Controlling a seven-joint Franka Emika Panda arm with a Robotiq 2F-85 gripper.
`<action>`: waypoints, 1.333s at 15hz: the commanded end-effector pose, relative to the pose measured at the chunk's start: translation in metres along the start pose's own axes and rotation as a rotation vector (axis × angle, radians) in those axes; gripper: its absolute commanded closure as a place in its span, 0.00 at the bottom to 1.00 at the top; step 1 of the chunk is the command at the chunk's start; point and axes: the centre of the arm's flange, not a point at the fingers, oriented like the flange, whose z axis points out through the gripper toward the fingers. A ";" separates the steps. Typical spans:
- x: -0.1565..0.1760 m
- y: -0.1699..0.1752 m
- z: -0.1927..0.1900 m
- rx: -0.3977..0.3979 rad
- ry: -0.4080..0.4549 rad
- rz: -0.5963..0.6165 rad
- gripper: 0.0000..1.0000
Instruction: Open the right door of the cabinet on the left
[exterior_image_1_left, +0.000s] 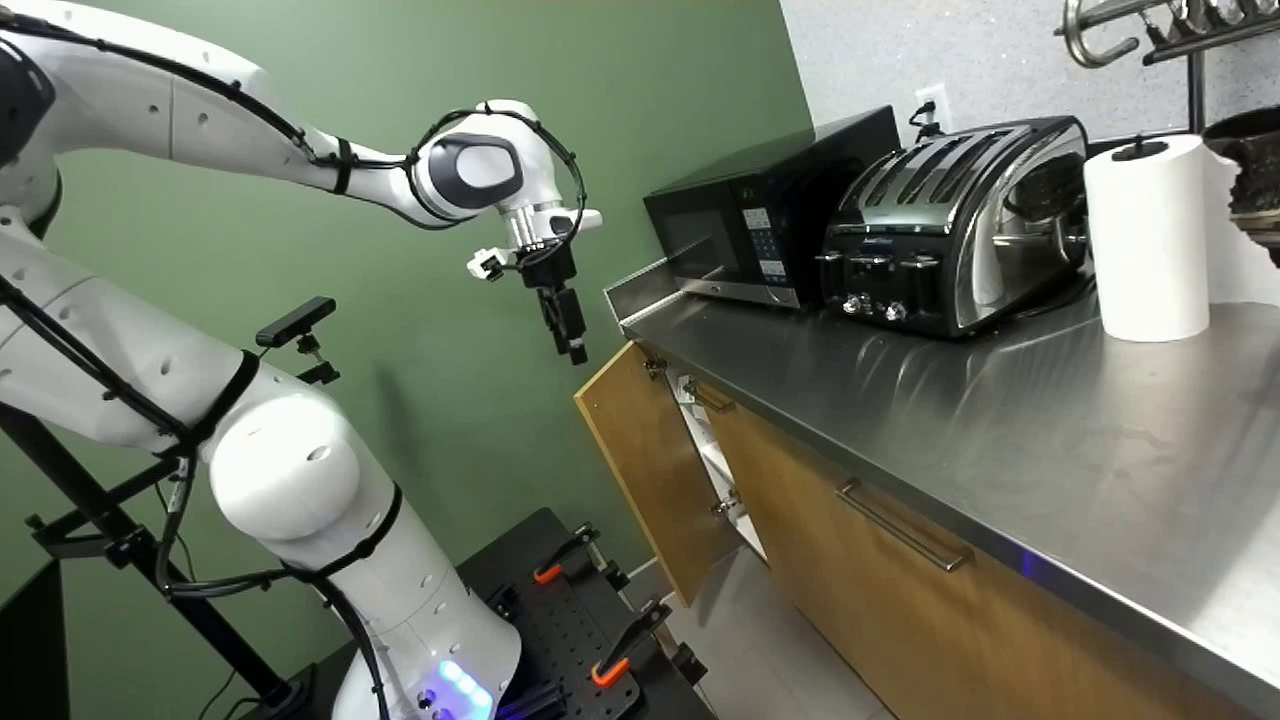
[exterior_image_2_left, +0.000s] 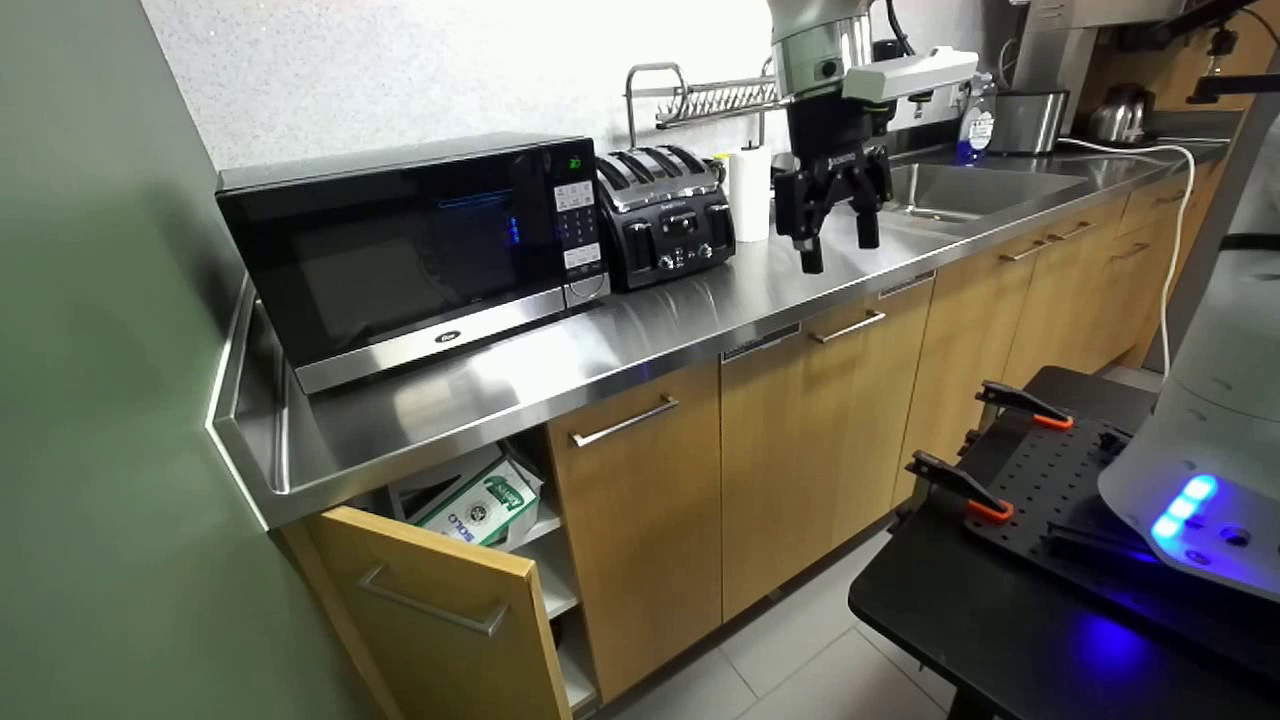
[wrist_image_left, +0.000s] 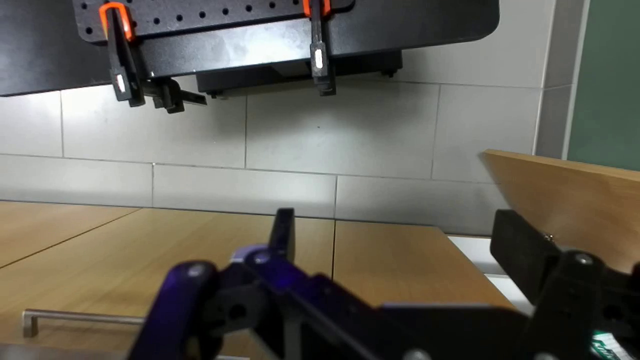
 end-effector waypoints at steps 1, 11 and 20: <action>0.002 -0.026 0.012 -0.056 0.051 -0.084 0.00; 0.002 -0.135 0.139 -0.436 0.336 -0.538 0.00; -0.012 -0.137 0.145 -0.512 0.365 -0.565 0.00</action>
